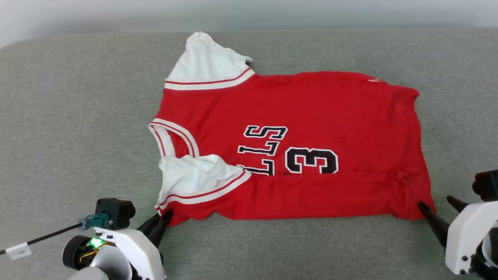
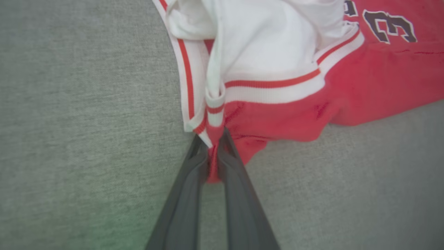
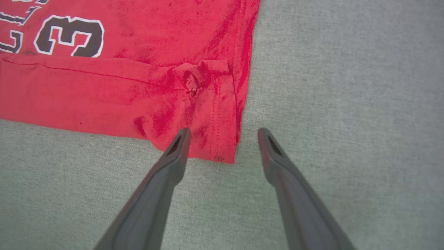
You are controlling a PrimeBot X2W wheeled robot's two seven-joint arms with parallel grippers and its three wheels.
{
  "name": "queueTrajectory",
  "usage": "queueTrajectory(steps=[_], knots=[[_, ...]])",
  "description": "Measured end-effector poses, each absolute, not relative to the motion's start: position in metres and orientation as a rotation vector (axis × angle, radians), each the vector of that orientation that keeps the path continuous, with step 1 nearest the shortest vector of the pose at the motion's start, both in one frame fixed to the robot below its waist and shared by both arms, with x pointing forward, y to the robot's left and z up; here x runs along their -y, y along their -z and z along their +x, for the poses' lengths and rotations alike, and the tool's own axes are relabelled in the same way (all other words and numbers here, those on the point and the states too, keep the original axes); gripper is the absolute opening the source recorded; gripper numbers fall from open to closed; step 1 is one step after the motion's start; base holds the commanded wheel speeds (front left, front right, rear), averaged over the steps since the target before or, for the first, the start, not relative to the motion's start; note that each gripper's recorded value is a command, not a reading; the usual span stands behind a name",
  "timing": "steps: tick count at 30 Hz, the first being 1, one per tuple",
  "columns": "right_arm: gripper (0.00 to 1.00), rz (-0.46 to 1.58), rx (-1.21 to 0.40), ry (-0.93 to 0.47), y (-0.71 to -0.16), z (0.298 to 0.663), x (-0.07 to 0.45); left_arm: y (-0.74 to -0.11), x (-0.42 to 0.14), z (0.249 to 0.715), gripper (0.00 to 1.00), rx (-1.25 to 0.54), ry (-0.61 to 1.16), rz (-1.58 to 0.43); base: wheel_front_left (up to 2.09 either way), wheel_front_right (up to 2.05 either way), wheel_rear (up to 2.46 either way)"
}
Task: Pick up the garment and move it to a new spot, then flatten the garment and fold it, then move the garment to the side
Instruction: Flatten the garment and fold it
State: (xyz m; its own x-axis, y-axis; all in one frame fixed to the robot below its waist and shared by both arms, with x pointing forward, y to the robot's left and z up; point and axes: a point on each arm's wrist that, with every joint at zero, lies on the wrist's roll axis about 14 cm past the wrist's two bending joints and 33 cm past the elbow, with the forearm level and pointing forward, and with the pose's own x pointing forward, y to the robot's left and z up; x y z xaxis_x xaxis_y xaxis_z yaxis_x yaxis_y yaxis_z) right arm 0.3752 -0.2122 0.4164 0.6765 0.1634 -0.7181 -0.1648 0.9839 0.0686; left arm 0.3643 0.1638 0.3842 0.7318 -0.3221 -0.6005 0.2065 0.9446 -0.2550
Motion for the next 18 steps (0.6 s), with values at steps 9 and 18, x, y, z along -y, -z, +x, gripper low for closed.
queueTrajectory(steps=[9,18], knots=[[1.00,-0.077,-0.915,-0.190,-0.388,0.380,0.209,-0.430,-0.160,0.355,0.00,-0.585,0.324,-0.144,0.00,0.00,0.00],[0.26,-0.061,-1.008,-0.194,-0.362,0.383,0.202,-0.433,-0.163,0.351,0.00,-0.594,0.324,-0.144,0.00,0.00,0.00]])
